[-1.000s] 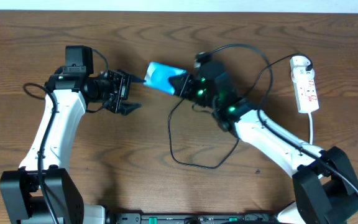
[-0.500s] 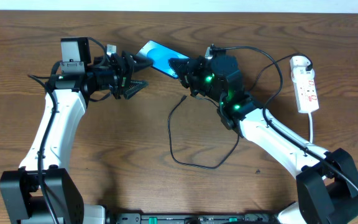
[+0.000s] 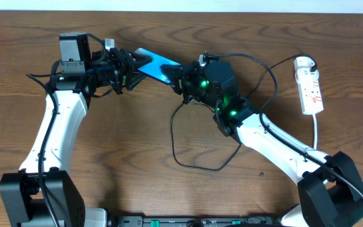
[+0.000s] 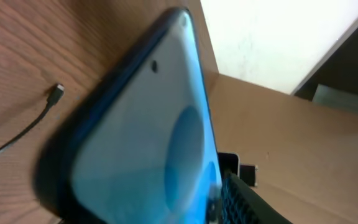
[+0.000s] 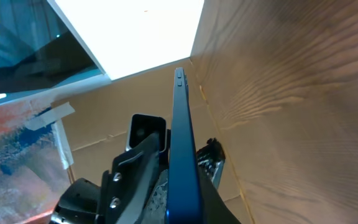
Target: Plug charger to phone and switch on socket
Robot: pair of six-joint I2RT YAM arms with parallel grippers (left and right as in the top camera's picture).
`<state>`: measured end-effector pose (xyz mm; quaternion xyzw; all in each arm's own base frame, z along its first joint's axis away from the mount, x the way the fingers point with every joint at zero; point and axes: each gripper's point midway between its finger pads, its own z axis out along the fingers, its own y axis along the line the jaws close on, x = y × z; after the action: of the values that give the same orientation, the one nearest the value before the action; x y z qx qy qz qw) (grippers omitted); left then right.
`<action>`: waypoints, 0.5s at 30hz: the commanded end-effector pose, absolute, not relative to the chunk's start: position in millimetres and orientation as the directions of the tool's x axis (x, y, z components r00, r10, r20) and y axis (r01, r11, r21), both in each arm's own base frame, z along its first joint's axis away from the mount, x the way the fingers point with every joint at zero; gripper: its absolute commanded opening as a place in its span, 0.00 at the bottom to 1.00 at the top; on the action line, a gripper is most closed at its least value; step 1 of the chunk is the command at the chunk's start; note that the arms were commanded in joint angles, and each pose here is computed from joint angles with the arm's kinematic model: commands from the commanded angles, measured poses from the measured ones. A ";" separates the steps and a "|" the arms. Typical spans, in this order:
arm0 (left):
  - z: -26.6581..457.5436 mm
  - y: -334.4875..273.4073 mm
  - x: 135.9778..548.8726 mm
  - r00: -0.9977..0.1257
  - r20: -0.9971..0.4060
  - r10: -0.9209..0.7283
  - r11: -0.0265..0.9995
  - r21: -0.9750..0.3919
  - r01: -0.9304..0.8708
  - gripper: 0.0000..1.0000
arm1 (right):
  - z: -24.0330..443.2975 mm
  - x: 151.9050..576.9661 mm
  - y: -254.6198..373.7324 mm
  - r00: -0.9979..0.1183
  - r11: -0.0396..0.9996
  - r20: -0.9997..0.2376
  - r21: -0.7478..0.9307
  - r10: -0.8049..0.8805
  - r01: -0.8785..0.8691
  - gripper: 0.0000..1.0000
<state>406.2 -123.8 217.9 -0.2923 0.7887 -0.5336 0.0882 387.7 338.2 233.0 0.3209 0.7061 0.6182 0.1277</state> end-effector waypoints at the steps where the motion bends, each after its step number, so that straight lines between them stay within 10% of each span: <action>1: 230.5 -117.9 413.3 -0.795 0.127 -0.593 0.271 -0.899 -0.345 0.41 | 259.4 381.5 340.1 -0.765 -0.033 0.248 0.958 0.594 0.286 0.01; 15: 229.8 -114.8 417.4 -0.763 0.159 -0.627 0.244 -0.890 -0.386 0.33 | 258.8 375.3 349.3 -0.751 -0.050 0.276 0.950 0.600 0.309 0.01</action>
<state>412.5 -117.1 212.9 -0.3284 0.7842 -0.5181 0.0931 380.9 347.1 233.1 0.3371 0.6986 0.6214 0.1106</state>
